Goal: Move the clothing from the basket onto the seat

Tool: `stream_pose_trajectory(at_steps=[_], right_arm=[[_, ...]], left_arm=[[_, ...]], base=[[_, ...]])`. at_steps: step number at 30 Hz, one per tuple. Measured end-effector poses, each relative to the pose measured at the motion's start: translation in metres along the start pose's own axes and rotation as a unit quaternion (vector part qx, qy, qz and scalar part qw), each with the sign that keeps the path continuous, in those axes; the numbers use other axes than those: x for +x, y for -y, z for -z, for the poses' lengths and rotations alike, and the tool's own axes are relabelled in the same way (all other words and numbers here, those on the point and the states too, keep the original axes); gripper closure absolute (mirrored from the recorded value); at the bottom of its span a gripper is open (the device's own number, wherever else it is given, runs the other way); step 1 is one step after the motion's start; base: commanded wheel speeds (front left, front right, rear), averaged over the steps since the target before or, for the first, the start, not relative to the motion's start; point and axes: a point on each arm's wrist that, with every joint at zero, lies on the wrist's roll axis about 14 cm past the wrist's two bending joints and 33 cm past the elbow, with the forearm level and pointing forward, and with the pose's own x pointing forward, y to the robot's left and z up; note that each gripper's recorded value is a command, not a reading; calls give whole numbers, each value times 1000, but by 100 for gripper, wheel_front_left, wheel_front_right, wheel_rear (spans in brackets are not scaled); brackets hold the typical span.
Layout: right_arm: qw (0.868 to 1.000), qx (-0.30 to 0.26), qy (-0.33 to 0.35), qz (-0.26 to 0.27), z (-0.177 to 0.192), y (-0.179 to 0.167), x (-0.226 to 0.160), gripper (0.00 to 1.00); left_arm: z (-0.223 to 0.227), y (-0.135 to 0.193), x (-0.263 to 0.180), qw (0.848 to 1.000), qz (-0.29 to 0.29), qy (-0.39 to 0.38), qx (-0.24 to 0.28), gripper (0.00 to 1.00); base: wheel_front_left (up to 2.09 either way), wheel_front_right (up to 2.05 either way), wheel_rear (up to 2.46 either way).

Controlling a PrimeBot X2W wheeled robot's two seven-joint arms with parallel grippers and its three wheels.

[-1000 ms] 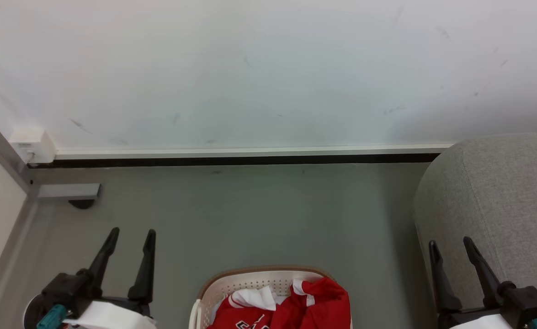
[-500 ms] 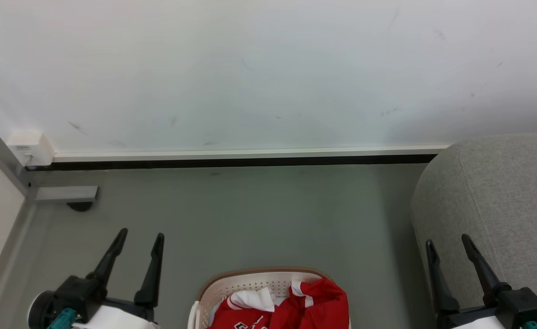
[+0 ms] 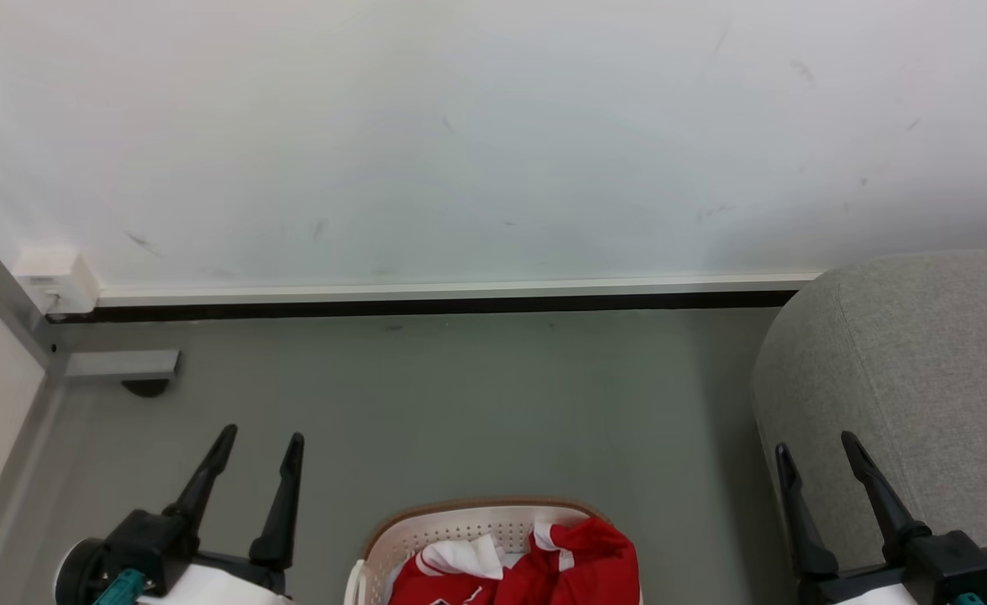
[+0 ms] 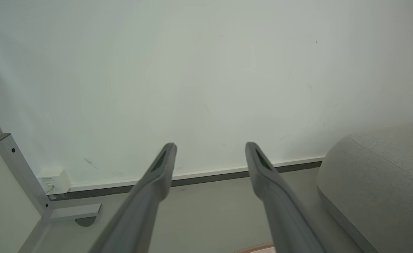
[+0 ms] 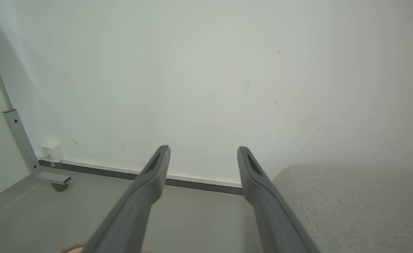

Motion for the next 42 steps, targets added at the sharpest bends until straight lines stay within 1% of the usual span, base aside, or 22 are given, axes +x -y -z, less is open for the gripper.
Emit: stream_pose_trajectory(at_steps=[8,16,22,28,31,33,37,42], right_arm=[[1000,3,0,7,-1,4,-3,0],[999,16,4,40,-2,24,-9,0],[997,26,9,72,-4,43,-12,0],[994,39,19,100,-8,60,-11,0],[992,46,21,119,-8,72,-12,0],[990,47,18,129,-6,78,-12,0],[988,46,9,145,0,87,-12,0],[986,39,0,161,7,98,-9,0]], left_arm=[[3,5,3,1000,5,-3,-12,0],[23,25,17,998,42,-30,-35,0],[64,33,28,993,72,-88,-43,0],[115,39,44,981,109,-155,-41,0],[144,47,49,971,135,-192,-39,0],[166,55,47,961,160,-221,-33,0],[215,77,32,929,227,-292,-15,0],[261,98,20,890,296,-348,5,0]], base=[[0,0,0],[0,0,0],[0,0,0],[0,0,0],[0,0,0],[0,0,0],[0,0,0],[0,0,0]])
